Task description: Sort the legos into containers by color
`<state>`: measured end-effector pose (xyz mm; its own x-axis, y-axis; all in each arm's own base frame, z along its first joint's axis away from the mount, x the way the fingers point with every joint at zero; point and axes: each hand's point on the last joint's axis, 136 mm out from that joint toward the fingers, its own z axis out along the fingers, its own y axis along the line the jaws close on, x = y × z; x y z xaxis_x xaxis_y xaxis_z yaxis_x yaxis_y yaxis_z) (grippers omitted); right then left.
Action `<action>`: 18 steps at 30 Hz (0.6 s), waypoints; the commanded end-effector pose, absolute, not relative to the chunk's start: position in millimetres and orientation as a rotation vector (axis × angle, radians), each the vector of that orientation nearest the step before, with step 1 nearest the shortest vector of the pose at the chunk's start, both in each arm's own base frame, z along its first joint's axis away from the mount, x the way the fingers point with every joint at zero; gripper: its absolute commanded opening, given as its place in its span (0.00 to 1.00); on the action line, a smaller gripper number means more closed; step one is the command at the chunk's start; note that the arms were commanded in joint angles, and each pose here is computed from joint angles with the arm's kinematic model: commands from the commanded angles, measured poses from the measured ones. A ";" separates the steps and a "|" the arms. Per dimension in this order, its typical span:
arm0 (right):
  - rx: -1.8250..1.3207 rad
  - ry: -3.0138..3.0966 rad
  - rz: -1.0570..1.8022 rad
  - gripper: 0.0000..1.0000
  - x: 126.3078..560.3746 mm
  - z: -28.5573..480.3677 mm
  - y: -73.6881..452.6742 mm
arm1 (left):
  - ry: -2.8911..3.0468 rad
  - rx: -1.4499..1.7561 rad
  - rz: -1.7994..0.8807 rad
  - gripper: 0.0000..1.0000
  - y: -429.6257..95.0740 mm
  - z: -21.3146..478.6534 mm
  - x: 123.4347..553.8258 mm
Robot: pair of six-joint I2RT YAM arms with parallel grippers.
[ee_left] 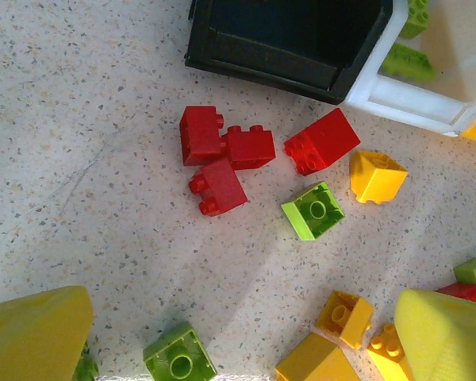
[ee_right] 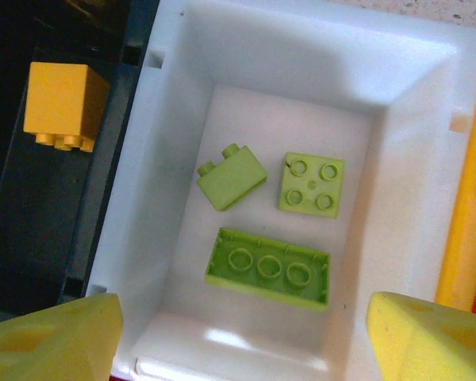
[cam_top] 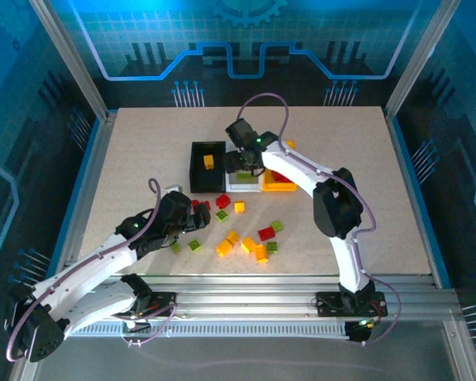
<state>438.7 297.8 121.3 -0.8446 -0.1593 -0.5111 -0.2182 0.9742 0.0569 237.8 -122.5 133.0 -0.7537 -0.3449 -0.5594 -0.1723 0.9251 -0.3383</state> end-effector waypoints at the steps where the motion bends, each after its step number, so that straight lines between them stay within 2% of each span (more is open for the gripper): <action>1: -0.239 2.544 0.261 0.79 419.9 162.1 289.2 | 2.437 -0.340 -0.358 0.99 -123.7 141.9 238.8; 5: -0.236 2.572 0.314 0.68 375.1 157.0 269.0 | 2.438 -0.344 -0.360 0.99 -123.7 141.4 239.5; 8: -0.243 2.650 0.287 0.59 329.9 134.9 243.5 | 2.442 -0.346 -0.365 0.99 -125.2 139.6 240.4; 13: -0.217 2.814 0.195 0.57 266.8 87.7 201.5 | 2.456 -0.348 -0.367 0.99 -127.3 135.3 242.8; 15: -0.202 2.860 0.156 0.59 253.0 72.5 191.5 | 2.458 -0.351 -0.364 0.99 -127.4 134.6 244.0; 18: -0.186 2.895 0.133 0.57 242.8 56.0 185.5 | 2.453 -0.359 -0.373 0.99 -128.4 134.8 245.1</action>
<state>254.0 186.4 65.0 -0.9528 -0.1458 -0.2664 -0.1687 0.9835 0.0649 239.1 -123.1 122.6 -0.7754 -0.3411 -0.5314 -0.1870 0.9279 -0.3226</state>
